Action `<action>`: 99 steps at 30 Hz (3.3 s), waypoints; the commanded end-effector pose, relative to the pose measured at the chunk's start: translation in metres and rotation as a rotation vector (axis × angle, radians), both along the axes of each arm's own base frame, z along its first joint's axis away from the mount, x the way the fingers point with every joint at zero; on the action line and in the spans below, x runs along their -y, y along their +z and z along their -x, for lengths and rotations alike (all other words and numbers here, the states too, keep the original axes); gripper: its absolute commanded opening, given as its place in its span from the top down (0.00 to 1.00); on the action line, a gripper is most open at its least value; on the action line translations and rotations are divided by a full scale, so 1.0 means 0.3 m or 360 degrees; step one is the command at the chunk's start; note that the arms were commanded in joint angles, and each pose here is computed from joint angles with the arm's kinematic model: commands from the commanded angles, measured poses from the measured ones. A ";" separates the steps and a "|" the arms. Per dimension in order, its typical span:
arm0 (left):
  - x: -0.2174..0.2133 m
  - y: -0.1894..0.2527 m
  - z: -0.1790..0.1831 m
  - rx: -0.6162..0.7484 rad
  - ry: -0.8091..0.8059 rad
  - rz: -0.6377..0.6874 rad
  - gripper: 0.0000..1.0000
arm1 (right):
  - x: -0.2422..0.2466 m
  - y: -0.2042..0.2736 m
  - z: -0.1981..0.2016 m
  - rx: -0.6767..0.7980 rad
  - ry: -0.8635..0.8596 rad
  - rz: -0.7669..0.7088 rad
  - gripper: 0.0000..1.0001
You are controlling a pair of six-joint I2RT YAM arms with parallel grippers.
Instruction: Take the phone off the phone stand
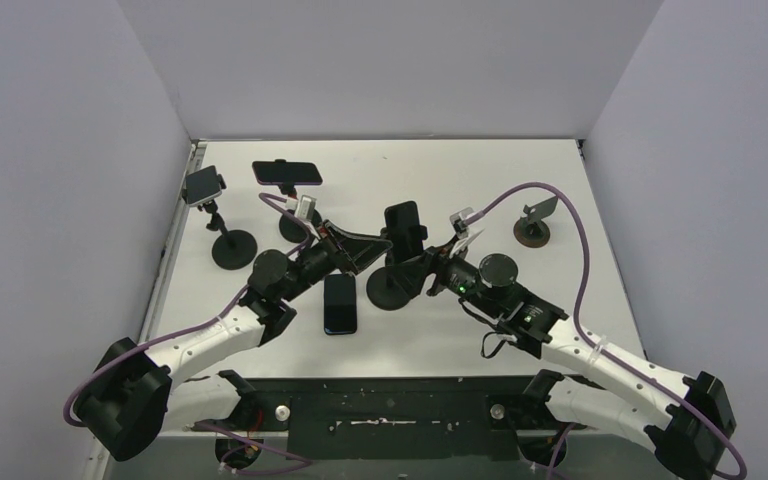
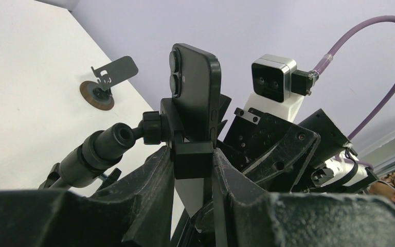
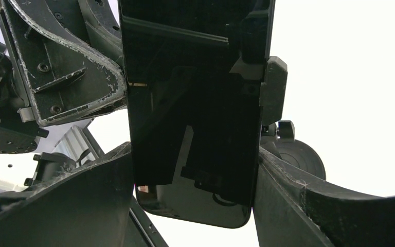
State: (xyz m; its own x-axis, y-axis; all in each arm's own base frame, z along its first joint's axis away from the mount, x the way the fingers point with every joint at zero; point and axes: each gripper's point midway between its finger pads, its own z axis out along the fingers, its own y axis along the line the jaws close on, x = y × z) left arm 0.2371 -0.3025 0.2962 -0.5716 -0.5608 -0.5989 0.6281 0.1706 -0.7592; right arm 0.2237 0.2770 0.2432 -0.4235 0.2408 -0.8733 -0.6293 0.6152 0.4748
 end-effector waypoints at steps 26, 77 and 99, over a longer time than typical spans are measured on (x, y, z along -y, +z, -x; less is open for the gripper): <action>-0.008 0.006 0.017 0.0006 -0.0039 -0.0014 0.97 | 0.002 0.110 0.023 0.0023 0.0051 -0.0264 1.00; -0.254 0.318 0.127 -0.0028 0.0348 -0.0229 0.19 | -0.106 0.309 0.167 0.0298 -0.0064 0.0258 1.00; -0.229 0.300 0.185 0.0047 0.0197 -0.0212 0.34 | -0.216 0.340 0.189 0.0316 -0.0005 0.0185 1.00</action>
State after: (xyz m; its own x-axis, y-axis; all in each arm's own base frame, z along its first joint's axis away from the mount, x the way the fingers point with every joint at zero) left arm 0.1874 -0.2239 0.3735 -0.4844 -0.5529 -0.6779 0.5566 0.4030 -0.7265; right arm 0.1656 0.3327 0.2880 -0.2942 -0.0267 -0.9554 -0.6904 0.6971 0.1932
